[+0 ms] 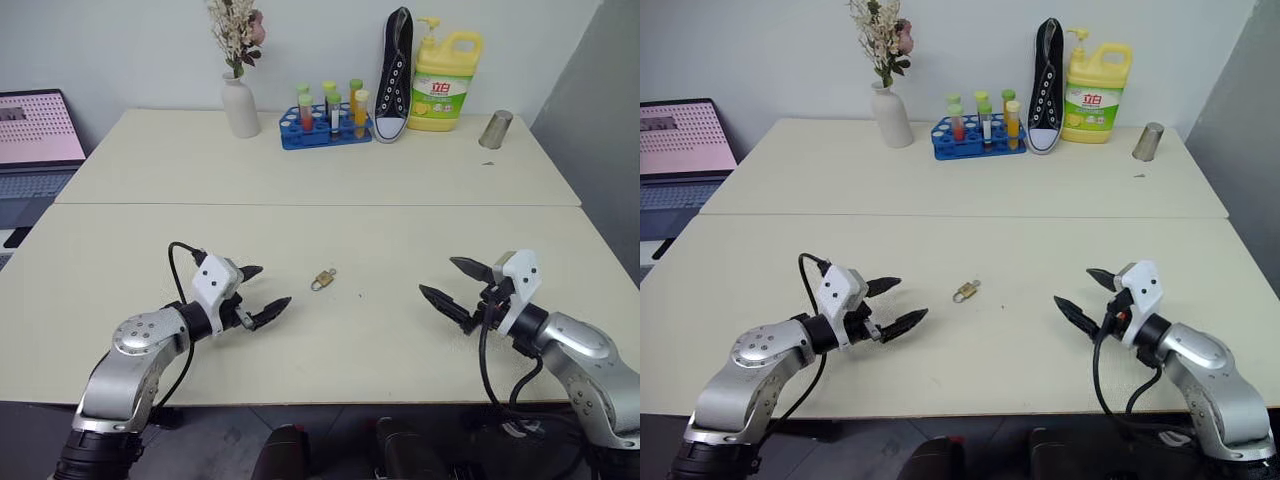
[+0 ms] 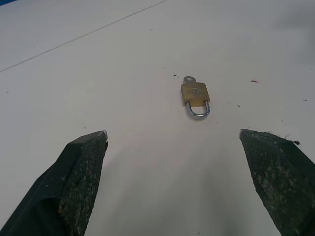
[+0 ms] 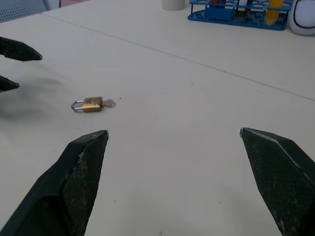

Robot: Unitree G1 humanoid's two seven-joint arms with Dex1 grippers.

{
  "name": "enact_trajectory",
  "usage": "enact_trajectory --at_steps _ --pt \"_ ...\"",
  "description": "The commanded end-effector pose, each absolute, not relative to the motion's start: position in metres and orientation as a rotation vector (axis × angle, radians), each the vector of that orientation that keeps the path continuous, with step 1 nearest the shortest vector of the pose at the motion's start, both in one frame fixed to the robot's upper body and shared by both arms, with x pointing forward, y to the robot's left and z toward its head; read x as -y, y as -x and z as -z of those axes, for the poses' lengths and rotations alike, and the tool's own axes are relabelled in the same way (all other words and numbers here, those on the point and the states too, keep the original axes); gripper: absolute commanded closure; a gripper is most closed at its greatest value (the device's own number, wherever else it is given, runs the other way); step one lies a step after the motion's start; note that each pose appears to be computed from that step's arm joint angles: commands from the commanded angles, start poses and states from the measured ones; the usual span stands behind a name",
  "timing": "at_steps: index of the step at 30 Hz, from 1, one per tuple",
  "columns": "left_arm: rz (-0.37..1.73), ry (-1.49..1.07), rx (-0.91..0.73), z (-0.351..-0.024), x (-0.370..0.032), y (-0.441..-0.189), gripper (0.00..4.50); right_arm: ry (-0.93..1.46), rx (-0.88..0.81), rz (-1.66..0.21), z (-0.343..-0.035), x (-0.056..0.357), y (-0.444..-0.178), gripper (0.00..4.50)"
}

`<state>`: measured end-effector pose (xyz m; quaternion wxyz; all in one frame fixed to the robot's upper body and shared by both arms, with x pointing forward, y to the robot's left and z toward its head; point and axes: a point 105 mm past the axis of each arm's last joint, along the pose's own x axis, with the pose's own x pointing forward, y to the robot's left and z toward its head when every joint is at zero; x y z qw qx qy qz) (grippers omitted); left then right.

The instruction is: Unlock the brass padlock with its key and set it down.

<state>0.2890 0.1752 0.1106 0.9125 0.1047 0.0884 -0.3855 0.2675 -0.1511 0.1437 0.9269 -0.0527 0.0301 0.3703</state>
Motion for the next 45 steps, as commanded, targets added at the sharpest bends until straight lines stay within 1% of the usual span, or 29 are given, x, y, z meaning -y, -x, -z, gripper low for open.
enact_trajectory --at_steps 1,3,5,7,11,14,16,19,22,25,29,33,36,38,40,45 --pt "0.871 -0.258 -0.144 -0.123 -0.169 -0.281 0.0 0.139 -0.062 -0.866 -0.151 0.132 -0.251 0.01" --pt "0.879 -0.268 -0.18 -0.121 -0.167 -0.281 0.0 0.118 -0.093 -0.931 -0.148 0.123 -0.244 0.01" --pt "0.896 -0.271 -0.182 -0.119 -0.166 -0.28 0.0 0.135 -0.122 -0.967 -0.14 0.118 -0.24 0.01" --pt "0.903 -0.297 -0.191 -0.117 -0.165 -0.281 0.0 0.148 -0.138 -0.976 -0.136 0.117 -0.24 0.01" --pt "0.963 -0.312 -0.181 -0.122 -0.165 -0.28 0.0 0.133 -0.142 -1.003 -0.135 0.11 -0.238 0.01" --pt "0.956 -0.313 -0.172 -0.121 -0.163 -0.283 0.0 0.148 -0.145 -0.994 -0.134 0.114 -0.242 0.01" --pt "0.966 -0.351 -0.175 -0.119 -0.162 -0.279 0.0 0.129 -0.141 -0.985 -0.138 0.118 -0.245 0.01" --pt "0.899 -0.398 -0.172 -0.118 -0.17 -0.287 0.0 0.15 -0.132 -0.971 -0.14 0.122 -0.252 0.01" --pt "0.878 -0.369 -0.137 -0.124 -0.165 -0.295 0.0 0.175 -0.132 -0.972 -0.14 0.126 -0.258 0.01" --pt "0.905 -0.369 -0.131 -0.121 -0.154 -0.296 0.0 0.193 -0.129 -0.977 -0.141 0.127 -0.257 0.01" --pt "0.842 -0.336 -0.113 -0.119 -0.147 -0.313 0.0 0.196 -0.127 -0.973 -0.14 0.123 -0.255 0.01" --pt "0.869 -0.342 -0.13 -0.114 -0.131 -0.32 0.0 0.196 -0.131 -0.989 -0.146 0.116 -0.251 0.01" --pt "0.858 -0.364 -0.173 -0.099 -0.121 -0.336 0.0 0.224 -0.148 -0.953 -0.143 0.116 -0.253 0.01" --pt "0.846 -0.347 -0.179 -0.097 -0.116 -0.344 0.0 0.233 -0.152 -0.943 -0.143 0.114 -0.253 0.01" --pt "0.861 -0.316 -0.182 -0.096 -0.11 -0.346 0.0 0.23 -0.147 -0.953 -0.145 0.112 -0.251 0.01" --pt "0.878 -0.342 -0.225 -0.084 -0.103 -0.354 0.0 0.235 -0.139 -0.946 -0.148 0.11 -0.247 0.01"
